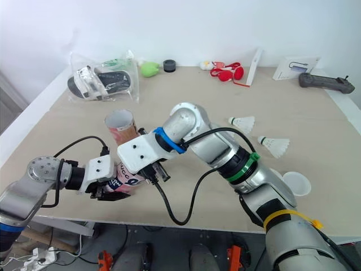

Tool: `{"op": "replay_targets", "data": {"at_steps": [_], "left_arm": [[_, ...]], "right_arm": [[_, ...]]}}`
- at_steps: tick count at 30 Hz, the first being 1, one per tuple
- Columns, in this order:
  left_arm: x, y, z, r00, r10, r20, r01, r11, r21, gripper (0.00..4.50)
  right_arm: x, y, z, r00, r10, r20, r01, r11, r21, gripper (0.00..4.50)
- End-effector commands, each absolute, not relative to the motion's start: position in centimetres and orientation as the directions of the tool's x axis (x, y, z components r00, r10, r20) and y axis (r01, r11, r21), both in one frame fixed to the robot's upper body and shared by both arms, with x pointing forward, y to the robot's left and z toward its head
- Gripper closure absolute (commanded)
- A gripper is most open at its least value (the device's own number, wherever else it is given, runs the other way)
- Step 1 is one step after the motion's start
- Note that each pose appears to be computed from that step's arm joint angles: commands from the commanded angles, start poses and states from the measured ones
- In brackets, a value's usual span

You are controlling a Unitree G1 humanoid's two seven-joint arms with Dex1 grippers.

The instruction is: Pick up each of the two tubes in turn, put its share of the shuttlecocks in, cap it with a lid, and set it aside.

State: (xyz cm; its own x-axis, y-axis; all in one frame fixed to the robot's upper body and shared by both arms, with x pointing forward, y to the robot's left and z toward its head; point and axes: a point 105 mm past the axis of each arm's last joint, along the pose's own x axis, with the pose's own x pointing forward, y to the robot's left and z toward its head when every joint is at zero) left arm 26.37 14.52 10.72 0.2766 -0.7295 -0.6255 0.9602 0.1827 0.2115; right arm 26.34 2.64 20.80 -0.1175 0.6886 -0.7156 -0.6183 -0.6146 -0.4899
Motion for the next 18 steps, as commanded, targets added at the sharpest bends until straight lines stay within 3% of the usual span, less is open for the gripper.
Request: {"op": "replay_targets", "data": {"at_steps": [1, 10, 15, 18], "left_arm": [[25.4, 14.1, 7.4, 0.209, -0.717, -0.665, 0.977, 0.185, 0.107, 1.42], [25.2, 14.2, 7.7, 0.210, -0.715, -0.667, 0.977, 0.183, 0.113, 1.42], [25.2, 14.2, 7.9, 0.211, -0.716, -0.666, 0.977, 0.182, 0.114, 1.42], [25.1, 14.0, 8.0, 0.204, -0.721, -0.662, 0.978, 0.176, 0.109, 1.42]], "right_arm": [[25.6, 2.5, 23.5, -0.107, 0.734, -0.671, -0.579, -0.594, -0.558, 4.46], [26.8, 1.8, 24.3, -0.039, 0.750, -0.661, -0.602, -0.545, -0.583, 4.46], [27.8, 2.5, 22.2, 0.027, 0.692, -0.721, -0.570, -0.581, -0.580, 4.46], [27.5, 3.8, 20.6, 0.005, 0.664, -0.748, -0.552, -0.622, -0.556, 4.46]]}}
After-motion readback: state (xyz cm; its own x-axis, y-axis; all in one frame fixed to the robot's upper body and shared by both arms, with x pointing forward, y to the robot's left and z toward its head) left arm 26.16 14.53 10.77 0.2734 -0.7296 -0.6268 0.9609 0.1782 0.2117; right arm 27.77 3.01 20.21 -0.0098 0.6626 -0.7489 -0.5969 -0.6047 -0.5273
